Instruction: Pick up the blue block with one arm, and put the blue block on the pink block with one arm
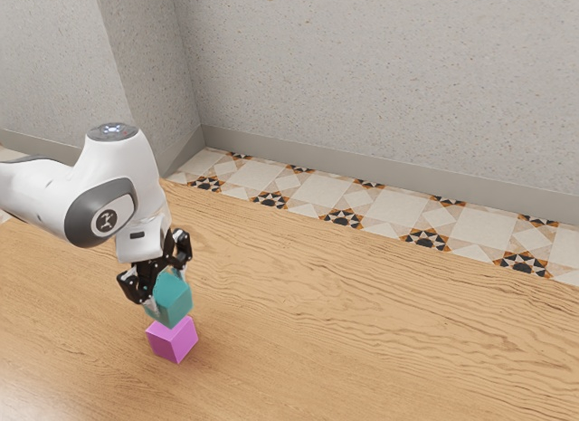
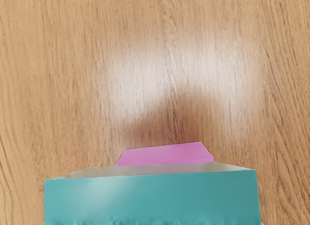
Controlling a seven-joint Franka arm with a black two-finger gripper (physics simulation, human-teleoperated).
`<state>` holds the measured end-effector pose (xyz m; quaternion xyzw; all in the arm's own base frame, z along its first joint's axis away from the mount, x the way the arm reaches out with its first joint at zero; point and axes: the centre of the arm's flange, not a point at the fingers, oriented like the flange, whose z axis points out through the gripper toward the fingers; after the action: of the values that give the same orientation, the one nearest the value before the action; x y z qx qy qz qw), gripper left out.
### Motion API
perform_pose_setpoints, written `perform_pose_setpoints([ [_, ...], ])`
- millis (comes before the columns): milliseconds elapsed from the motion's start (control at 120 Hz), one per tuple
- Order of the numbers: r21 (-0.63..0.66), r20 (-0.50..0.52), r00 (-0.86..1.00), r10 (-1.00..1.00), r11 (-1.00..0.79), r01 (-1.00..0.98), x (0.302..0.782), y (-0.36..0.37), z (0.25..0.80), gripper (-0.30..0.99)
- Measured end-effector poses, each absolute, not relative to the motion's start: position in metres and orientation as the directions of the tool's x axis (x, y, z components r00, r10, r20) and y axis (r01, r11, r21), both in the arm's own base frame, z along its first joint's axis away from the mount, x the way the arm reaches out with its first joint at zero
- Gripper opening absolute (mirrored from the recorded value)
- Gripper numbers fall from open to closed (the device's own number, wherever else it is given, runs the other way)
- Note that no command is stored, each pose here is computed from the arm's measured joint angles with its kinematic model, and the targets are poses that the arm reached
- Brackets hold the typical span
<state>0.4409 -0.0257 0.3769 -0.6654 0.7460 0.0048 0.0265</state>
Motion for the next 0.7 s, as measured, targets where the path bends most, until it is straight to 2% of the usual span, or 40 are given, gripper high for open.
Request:
perform_pose_setpoints([
  [258, -0.023, -0.044, -0.113, -0.993, 0.114, -0.993, 0.440, -0.025, 0.377, 0.62],
  [700, -0.042, -0.046, -0.138, -0.989, 0.140, -0.989, 0.448, -0.022, 0.405, 0.68],
])
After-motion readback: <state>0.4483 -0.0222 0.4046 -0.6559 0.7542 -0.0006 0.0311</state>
